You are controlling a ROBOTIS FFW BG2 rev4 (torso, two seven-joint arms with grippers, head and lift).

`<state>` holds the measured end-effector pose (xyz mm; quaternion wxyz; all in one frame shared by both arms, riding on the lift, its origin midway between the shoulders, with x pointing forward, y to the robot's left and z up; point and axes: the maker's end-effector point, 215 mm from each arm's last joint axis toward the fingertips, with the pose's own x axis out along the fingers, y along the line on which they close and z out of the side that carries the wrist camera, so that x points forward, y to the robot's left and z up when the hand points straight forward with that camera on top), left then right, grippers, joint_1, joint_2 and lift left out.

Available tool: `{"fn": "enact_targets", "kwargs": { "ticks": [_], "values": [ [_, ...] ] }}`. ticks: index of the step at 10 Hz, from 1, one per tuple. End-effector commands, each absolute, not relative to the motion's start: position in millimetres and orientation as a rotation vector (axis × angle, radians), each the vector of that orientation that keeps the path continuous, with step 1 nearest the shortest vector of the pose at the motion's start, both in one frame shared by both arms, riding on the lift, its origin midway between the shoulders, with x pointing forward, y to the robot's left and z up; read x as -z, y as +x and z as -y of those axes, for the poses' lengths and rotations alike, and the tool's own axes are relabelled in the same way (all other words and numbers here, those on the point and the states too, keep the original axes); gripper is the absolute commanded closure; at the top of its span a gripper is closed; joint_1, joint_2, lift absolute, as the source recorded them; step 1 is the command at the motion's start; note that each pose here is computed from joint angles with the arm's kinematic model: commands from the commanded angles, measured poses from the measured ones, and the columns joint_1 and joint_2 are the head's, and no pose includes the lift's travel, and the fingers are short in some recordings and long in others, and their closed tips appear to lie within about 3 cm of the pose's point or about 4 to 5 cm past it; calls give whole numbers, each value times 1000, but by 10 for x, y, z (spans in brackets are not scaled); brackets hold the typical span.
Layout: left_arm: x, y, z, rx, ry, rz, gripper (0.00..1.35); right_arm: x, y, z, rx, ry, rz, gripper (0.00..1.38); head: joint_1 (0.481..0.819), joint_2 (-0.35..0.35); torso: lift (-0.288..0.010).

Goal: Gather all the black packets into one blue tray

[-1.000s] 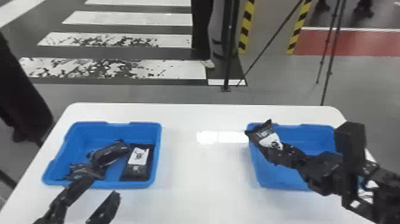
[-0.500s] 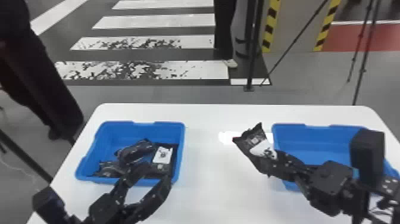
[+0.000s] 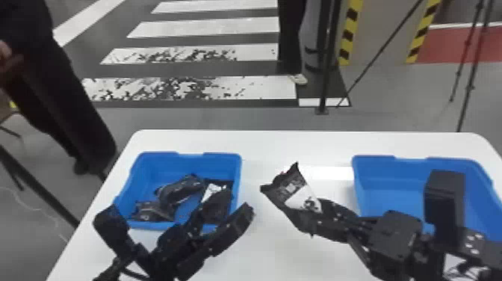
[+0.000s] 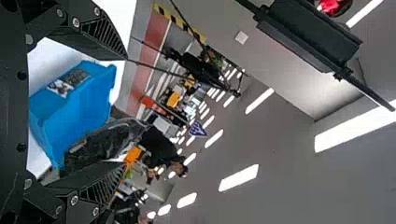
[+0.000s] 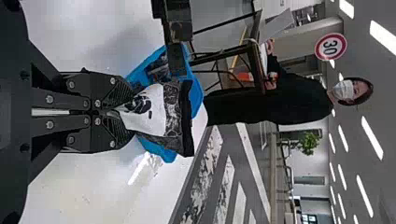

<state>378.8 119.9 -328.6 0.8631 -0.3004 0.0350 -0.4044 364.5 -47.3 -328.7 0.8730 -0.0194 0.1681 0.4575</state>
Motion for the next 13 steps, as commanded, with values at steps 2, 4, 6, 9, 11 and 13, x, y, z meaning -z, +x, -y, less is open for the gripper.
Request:
{"fn": "enact_targets", "kwargs": {
  "ticks": [2,4,6,9,11,13],
  "values": [
    [3148,3841,-867,918,-796,-60,246,3223,3528,255,-1015,-38,-339,1279,695,108,-110],
    [3131,3902,-726,935,-883,-47,252,3171,3463,94,-1064,-54,-327,1279,695,98,-110],
    [3084,3967,-635,950,-917,-28,427,3180,3405,-12,-1097,-54,-329,1279,695,100,-110],
    [3106,4052,-644,987,-843,13,831,3222,3398,-31,-1104,-53,-337,1279,695,100,-110],
    [3057,4173,-713,985,-772,74,1220,3243,3408,-30,-1106,-53,-343,1279,695,103,-110],
    [3039,4197,-873,940,-784,110,1225,3269,3401,-32,-1111,-29,-350,1145,695,113,-110]
  ]
}}
